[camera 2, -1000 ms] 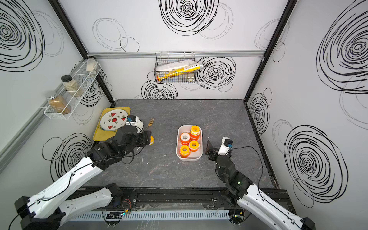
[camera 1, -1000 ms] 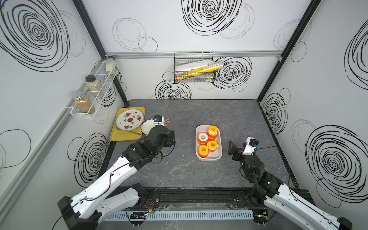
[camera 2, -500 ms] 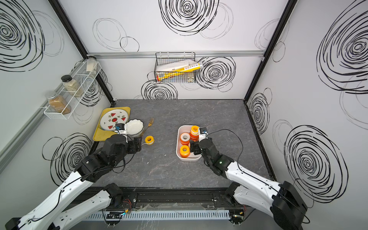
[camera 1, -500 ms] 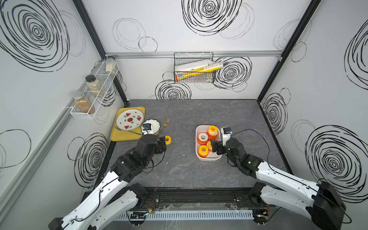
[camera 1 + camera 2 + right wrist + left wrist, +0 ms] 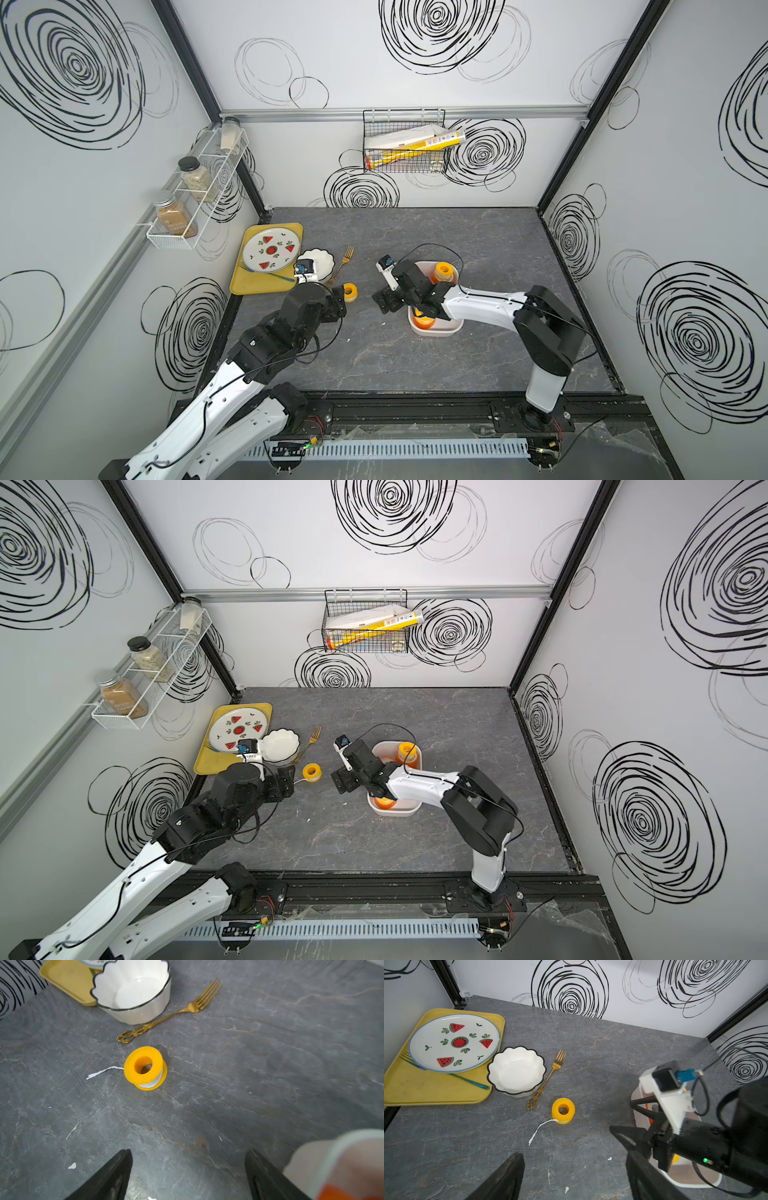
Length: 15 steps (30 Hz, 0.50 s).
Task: Put the sealing tape into the storage box
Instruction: Pick up the sealing tape at the center of the board.
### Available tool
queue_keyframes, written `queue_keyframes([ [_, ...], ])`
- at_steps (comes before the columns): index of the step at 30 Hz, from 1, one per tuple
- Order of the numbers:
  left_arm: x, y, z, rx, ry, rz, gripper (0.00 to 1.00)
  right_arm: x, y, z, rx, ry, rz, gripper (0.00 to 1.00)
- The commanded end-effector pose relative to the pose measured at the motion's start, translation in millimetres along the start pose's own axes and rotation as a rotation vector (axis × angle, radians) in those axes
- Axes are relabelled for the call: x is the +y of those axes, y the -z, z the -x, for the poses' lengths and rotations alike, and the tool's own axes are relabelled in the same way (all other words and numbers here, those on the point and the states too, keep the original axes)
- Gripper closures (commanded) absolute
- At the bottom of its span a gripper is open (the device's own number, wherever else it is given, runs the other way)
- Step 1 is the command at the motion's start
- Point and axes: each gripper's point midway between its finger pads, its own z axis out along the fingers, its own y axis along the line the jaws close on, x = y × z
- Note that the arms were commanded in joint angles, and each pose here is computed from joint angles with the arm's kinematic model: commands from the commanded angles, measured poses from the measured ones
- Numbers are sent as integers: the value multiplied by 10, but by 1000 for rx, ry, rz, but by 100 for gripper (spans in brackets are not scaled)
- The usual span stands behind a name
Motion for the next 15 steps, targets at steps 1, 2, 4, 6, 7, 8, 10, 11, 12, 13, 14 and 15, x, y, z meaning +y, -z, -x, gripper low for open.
queue_keyframes([
  [1,-8,-12,64,-29,11,-3,16,217,-215,-47,67,73,70,9],
  [2,-8,-18,59,-27,9,-1,16,250,-301,-55,81,83,79,8],
  [4,-7,-21,59,-26,10,1,16,321,-427,-66,107,102,101,8],
  [6,-12,-27,54,-23,9,0,16,384,-535,-63,125,119,112,7],
  [7,-11,-27,54,-23,9,0,16,413,-575,-60,131,129,118,7],
  [8,-13,-22,58,-25,9,-2,16,429,-620,-67,139,137,119,7],
  [10,-15,-30,50,-21,8,-2,16,461,-701,-62,150,153,117,9],
  [11,-17,-32,43,-19,7,-3,16,467,-747,-86,162,162,113,9],
  [12,-22,-39,39,-17,6,-4,16,483,-783,-54,163,168,107,9],
  [13,-23,-43,38,-15,3,-3,16,477,-816,-54,170,171,101,9],
  [14,-23,-50,33,-12,2,-2,16,481,-845,-61,176,175,99,9],
  [15,-26,-52,30,-11,2,-3,16,480,-876,-65,180,177,99,10],
])
